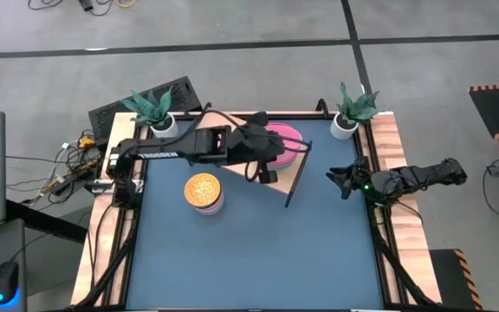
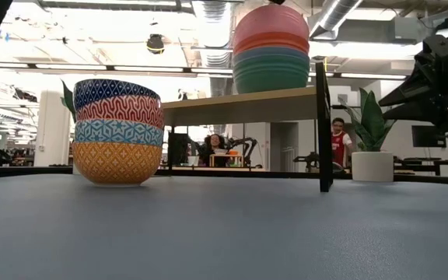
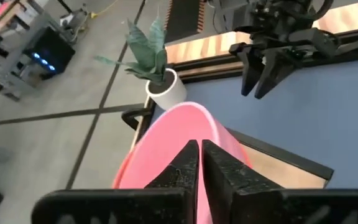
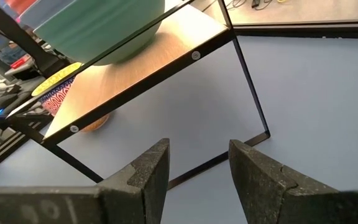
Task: Place and stack bowls onto a shelf
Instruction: Stack the pink bowl onto the orange bowl on the shelf, then put the printed yellow bowl on the shelf
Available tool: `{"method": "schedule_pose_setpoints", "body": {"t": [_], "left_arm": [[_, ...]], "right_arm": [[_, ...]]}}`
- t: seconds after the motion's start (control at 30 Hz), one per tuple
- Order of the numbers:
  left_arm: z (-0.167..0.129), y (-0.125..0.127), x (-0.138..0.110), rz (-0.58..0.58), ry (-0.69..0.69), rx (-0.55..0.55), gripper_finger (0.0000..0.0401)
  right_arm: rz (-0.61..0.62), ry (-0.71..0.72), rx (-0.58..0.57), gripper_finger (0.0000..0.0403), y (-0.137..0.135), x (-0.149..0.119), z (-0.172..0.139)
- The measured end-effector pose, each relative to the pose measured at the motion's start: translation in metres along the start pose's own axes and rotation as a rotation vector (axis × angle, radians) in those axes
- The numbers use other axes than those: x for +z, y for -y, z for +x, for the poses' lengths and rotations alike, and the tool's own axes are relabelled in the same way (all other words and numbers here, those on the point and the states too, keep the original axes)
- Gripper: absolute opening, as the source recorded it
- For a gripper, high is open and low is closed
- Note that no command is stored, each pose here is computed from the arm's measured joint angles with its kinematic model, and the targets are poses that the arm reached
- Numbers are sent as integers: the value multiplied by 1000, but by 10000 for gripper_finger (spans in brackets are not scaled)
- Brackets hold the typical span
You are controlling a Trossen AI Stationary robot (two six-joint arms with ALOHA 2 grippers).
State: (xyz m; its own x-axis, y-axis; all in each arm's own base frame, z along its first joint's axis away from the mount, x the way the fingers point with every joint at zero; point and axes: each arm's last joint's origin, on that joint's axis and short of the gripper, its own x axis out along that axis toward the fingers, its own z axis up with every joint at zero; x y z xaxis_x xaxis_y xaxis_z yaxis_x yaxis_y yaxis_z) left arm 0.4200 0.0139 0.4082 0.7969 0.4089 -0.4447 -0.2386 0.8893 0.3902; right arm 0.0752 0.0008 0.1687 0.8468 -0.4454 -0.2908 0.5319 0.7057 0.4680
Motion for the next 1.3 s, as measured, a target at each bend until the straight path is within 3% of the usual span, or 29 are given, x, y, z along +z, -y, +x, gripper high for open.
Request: {"method": "schedule_pose_setpoints", "body": {"t": [0.4,0.57,0.67,0.83,1.0,1.17,1.3], "left_arm": [[12,18,-13,-72,-65,44,4],[-8,14,2,-66,-20,157,4],[-26,5,8,-122,3,231,4],[-41,-13,12,-238,71,46,1],[-41,-23,5,-331,122,-42,0],[-62,-31,-6,-460,270,-66,0],[-85,-29,-35,-545,304,-82,0]], "right_arm": [[-15,-2,2,191,0,0,0],[-15,-1,1,191,0,0,0],[-15,-1,1,191,0,0,0],[-19,-1,0,191,0,0,0],[-23,-1,0,191,0,0,0],[-26,-1,0,191,0,0,0],[-26,-2,1,191,0,0,0]]}}
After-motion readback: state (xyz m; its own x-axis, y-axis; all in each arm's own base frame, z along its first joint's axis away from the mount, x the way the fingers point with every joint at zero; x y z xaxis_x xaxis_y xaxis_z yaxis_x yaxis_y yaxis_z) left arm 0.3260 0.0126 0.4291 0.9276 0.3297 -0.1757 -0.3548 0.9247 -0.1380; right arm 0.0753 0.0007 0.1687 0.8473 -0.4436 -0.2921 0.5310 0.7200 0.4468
